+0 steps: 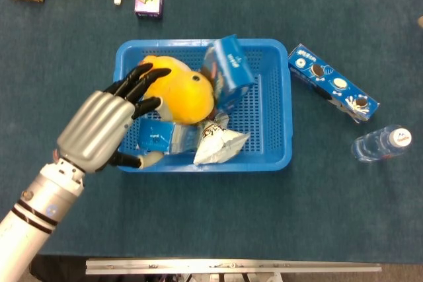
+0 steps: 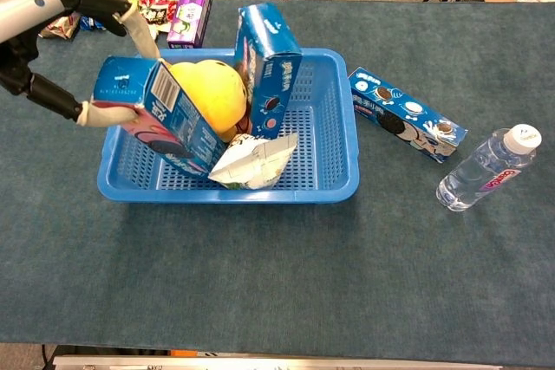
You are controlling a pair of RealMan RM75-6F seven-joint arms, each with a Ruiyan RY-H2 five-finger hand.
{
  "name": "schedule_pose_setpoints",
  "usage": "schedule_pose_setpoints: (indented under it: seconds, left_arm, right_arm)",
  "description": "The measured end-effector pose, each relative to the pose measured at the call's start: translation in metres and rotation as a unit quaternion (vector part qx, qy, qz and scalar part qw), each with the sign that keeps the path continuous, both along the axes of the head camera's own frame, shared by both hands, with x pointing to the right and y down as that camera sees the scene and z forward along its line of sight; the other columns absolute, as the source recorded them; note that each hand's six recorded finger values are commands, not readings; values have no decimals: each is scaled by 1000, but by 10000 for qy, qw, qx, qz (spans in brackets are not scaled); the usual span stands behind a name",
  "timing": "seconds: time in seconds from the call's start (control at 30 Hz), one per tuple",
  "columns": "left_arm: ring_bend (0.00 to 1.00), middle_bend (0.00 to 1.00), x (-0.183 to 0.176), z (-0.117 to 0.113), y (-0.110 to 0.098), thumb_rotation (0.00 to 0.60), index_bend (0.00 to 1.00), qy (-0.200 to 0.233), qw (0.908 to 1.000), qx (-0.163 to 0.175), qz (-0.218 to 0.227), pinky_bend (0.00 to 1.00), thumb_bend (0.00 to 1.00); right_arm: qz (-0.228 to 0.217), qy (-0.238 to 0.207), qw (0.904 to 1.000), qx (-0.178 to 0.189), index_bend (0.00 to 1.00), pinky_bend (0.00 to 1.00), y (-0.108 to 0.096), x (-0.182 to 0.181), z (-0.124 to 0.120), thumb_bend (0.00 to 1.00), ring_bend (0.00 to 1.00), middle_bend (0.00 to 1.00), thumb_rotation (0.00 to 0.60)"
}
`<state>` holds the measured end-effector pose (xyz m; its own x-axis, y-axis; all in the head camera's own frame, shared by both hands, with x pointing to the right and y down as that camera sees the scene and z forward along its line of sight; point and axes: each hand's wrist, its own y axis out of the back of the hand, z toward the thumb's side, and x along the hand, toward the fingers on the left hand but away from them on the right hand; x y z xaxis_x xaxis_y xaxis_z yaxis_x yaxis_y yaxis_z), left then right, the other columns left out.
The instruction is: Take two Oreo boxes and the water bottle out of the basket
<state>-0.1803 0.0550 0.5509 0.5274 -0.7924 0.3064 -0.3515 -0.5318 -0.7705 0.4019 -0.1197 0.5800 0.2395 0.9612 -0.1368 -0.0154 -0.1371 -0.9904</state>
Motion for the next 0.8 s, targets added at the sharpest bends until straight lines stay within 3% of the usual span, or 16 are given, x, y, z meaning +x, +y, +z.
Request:
schedule_pose_setpoints:
  seconds: [0.37, 0.8]
  left_arm:
    - [40, 99, 7, -13, -17, 600, 810, 92, 9998, 166, 70, 247, 178]
    - [40, 104, -11, -28, -36, 600, 817, -299, 9968, 706, -213, 247, 178]
  right_arm:
    - [67, 24, 10000, -45, 166, 401, 1, 5, 3, 0, 287, 271, 600]
    - [95, 34, 9999, -135, 166, 401, 2, 7, 11, 0, 287, 271, 600]
